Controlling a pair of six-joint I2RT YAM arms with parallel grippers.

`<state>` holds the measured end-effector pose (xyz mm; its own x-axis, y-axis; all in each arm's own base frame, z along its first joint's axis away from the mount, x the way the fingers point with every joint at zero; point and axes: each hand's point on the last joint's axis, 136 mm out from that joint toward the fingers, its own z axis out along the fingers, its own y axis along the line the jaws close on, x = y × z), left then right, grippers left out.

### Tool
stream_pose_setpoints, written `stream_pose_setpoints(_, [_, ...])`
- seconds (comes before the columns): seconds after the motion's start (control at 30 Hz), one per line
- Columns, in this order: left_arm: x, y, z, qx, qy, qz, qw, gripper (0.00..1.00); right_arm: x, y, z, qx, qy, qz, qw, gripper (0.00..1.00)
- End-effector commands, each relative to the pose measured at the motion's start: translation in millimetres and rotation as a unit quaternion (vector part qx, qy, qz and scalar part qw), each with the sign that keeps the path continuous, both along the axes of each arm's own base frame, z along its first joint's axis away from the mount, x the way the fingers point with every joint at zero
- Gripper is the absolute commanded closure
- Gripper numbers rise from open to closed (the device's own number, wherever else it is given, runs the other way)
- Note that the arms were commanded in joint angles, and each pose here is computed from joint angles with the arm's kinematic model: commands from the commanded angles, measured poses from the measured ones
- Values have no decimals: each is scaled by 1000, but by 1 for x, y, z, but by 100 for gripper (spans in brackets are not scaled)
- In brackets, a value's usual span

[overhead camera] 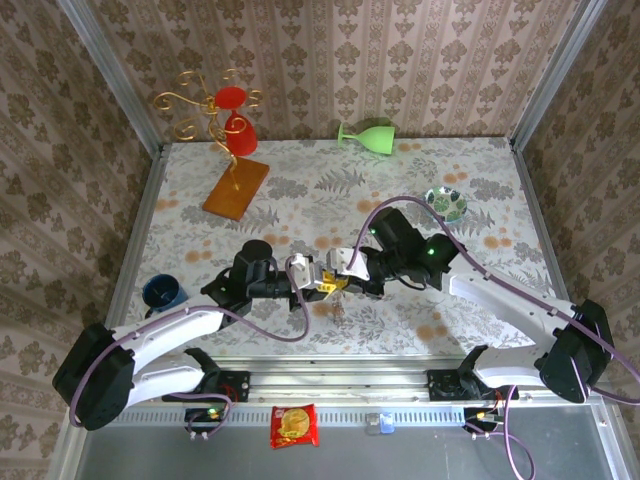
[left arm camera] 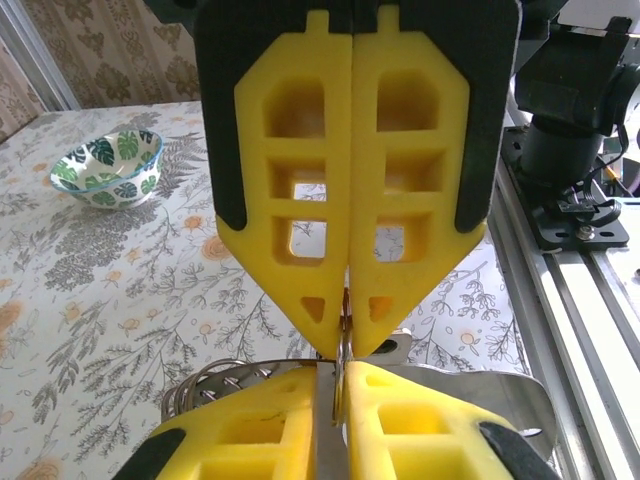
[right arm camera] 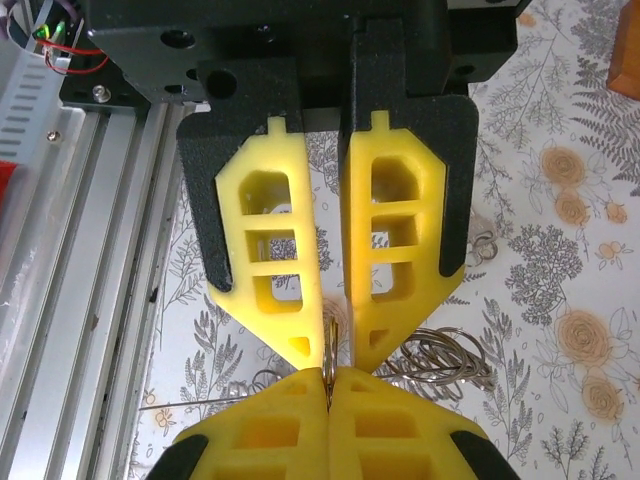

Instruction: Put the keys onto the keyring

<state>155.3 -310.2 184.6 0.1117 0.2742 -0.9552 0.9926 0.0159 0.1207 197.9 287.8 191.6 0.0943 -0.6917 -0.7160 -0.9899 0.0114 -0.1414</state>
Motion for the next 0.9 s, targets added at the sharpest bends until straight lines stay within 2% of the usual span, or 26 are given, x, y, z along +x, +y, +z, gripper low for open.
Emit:
stream_pose_setpoints(0.0, [0, -4, 21, -19, -28, -14, 999, 88, -5, 3, 7, -10, -11, 19, 1000, 100])
stream_pose_setpoints(0.1, [0, -5, 22, -18, -29, -17, 999, 99, -8, 5, 8, -7, -10, 23, 1000, 100])
stream_pose_setpoints(0.2, [0, -4, 22, -20, -32, -17, 999, 100, -2, 2, 14, 20, -2, -7, 1000, 78])
stream_pose_setpoints(0.27, [0, -3, 22, -23, -34, -16, 999, 100, 3, -2, 19, 50, 6, -26, 998, 71])
stream_pose_setpoints(0.33, [-1, -2, 21, -27, -36, -14, 999, 100, 6, -9, 21, 73, 16, -45, 996, 68])
stream_pose_setpoints(0.7, [1, -2, 19, -39, -36, -7, 999, 100, 3, -13, 10, 89, 40, -65, 993, 72])
stream_pose_setpoints(0.87, [0, -2, 19, -39, -37, -7, 999, 100, 3, -12, 8, 87, 45, -65, 993, 85])
